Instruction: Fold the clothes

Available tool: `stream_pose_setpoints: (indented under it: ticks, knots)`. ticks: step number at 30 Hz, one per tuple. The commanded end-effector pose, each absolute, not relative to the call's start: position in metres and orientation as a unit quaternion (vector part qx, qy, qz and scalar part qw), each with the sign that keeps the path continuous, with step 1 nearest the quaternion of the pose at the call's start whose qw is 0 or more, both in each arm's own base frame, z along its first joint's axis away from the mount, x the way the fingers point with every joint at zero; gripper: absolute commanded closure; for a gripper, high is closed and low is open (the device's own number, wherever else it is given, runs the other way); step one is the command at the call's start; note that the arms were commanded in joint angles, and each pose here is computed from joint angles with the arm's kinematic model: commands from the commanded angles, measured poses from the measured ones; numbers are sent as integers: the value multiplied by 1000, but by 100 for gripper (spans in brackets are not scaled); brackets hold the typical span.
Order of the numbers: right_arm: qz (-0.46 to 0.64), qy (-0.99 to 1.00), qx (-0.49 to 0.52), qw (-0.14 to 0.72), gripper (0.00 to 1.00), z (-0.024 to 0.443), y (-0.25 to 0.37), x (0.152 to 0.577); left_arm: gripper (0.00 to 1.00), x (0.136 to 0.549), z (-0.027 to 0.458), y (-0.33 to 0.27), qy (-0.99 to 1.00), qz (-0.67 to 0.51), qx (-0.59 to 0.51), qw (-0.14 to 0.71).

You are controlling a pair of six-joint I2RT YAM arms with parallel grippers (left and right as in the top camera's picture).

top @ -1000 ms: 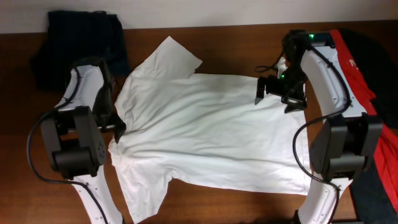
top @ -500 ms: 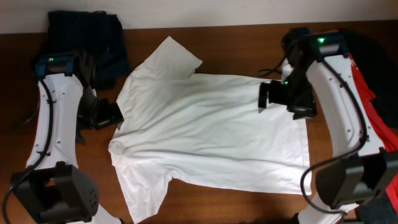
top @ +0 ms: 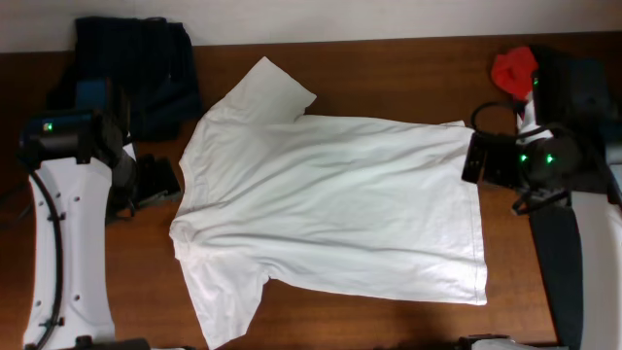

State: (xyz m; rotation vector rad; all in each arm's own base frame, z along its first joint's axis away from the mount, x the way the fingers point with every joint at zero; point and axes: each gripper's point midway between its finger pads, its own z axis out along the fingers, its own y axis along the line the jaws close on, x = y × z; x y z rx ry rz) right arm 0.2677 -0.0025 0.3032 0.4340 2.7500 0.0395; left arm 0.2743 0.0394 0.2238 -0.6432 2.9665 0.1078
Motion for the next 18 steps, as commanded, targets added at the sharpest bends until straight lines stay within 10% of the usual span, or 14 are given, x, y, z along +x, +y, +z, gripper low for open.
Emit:
stream_pose_setpoints:
  ticks: [1,18]
  knots:
    - [-4,969,162,186,1,305,-11,269,1,280,230,40,975,30,-208,78]
    - [-50,961,217,163,1,294,-28,270,1,212,95,10,974,-19,-204,-94]
